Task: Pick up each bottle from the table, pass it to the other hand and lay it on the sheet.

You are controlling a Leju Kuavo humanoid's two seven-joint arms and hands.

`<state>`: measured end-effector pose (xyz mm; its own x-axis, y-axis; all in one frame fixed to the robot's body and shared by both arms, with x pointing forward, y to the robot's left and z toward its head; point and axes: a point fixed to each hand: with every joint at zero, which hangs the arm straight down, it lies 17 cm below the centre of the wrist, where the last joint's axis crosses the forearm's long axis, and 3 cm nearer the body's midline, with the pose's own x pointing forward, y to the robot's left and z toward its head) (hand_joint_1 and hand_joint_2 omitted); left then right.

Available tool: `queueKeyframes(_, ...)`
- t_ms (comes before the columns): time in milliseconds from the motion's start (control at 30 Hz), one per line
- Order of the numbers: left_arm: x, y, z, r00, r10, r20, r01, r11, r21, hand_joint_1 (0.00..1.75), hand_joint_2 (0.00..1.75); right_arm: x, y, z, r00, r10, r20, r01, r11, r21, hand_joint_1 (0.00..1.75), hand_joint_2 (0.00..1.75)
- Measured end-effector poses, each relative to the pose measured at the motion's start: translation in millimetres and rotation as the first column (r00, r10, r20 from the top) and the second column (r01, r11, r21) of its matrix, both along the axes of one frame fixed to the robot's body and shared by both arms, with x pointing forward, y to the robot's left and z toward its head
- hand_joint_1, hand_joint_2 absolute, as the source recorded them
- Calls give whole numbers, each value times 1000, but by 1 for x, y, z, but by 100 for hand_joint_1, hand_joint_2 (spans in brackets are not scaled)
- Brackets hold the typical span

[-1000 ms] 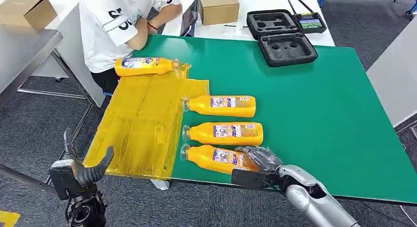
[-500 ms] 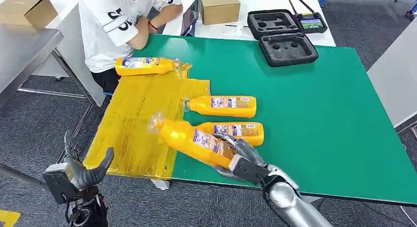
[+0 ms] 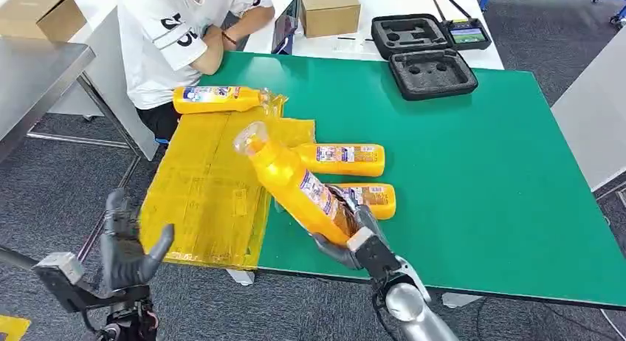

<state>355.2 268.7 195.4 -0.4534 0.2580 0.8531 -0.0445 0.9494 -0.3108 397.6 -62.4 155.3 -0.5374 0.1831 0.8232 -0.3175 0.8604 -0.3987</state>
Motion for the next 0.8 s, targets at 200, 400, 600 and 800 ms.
queueKeyframes(200, 17, -80, -13, 962, -269, -41, 266, 962, -55, 0, 175, -14, 39, -8, 997, 71, -18, -70, 995, 77, 175, 175)
queueKeyframes(400, 21, -104, -22, 944, -325, -61, 322, 945, -51, 0, 175, -20, 58, -13, 995, 92, -47, -87, 991, 101, 175, 175)
queueKeyframes(600, 26, -127, -29, 906, -413, -92, 406, 910, -83, 0, 175, -29, 79, -14, 987, 146, -69, -137, 983, 119, 175, 175)
queueKeyframes(800, 26, -138, -29, 877, -475, -73, 463, 876, -136, 0, 175, -32, 86, -25, 981, 159, -109, -146, 982, 116, 175, 175)
